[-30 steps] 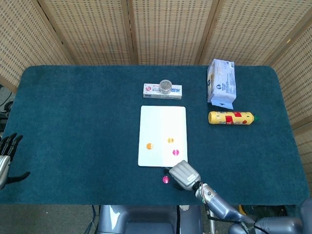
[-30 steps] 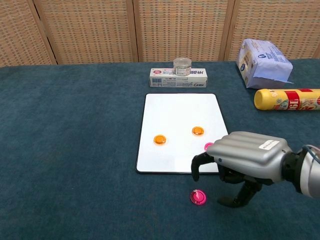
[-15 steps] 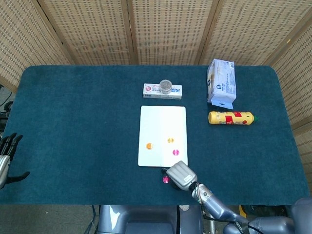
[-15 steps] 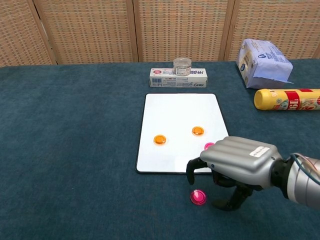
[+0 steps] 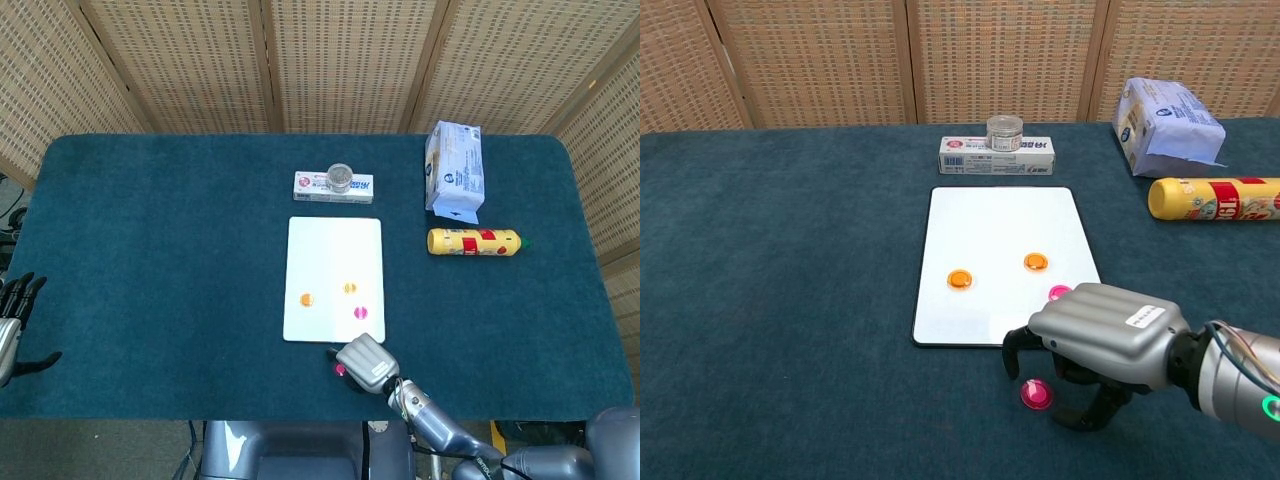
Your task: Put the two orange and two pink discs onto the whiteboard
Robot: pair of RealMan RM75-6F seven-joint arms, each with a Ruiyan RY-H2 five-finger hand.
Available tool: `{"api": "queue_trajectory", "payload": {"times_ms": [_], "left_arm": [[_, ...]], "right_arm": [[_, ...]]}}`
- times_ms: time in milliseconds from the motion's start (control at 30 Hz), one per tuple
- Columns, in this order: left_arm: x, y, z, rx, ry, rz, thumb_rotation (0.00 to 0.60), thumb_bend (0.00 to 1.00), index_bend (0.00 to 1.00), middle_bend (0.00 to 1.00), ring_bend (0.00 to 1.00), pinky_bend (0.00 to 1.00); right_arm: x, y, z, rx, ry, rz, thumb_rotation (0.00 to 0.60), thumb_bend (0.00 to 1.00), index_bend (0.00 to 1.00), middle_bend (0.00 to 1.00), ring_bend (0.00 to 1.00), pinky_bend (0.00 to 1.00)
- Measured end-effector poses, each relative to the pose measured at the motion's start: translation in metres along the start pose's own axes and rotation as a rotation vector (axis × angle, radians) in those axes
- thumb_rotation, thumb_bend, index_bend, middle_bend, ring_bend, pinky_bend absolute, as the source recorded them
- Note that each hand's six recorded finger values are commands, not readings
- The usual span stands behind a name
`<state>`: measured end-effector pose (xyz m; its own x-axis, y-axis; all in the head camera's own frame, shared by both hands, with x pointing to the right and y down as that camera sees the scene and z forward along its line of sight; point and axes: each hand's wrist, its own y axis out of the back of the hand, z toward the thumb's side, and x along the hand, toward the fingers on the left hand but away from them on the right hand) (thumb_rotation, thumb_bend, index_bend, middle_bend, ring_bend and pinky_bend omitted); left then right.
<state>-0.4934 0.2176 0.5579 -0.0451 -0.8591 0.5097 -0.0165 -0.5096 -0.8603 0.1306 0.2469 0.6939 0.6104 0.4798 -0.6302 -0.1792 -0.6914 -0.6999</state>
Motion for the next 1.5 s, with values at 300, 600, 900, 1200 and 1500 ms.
{"api": "queue_trajectory", "payload": {"times_ms": [300,600,900,1200,1500], "left_arm": [[0.000,0.000,0.000,-0.001,0.001,0.001,0.600,0.00,0.00,0.00,0.00,0.00],[0.000,0.001,-0.001,-0.003,0.002,0.002,0.600,0.00,0.00,0.00,0.00,0.00],[0.000,0.000,-0.001,-0.001,0.002,0.000,0.600,0.00,0.00,0.00,0.00,0.00],[0.000,0.000,0.000,-0.001,0.002,-0.001,0.600,0.00,0.00,0.00,0.00,0.00],[0.000,0.000,0.000,-0.001,0.001,-0.001,0.600,0.00,0.00,0.00,0.00,0.00]], "right_arm": [[-0.002,-0.003,0.000,0.009,-0.004,0.006,0.600,0.37,0.35,0.99,0.92,1.00],[-0.004,-0.006,0.000,0.014,-0.010,0.012,0.600,0.38,0.36,0.99,0.92,1.00],[-0.003,-0.008,-0.001,0.008,-0.012,0.015,0.600,0.39,0.51,0.99,0.92,1.00],[-0.003,-0.009,-0.004,0.002,-0.020,0.014,0.600,0.40,0.56,0.99,0.92,1.00],[-0.003,-0.010,-0.006,-0.010,-0.023,0.007,0.600,0.42,0.58,0.99,0.92,1.00]]}}
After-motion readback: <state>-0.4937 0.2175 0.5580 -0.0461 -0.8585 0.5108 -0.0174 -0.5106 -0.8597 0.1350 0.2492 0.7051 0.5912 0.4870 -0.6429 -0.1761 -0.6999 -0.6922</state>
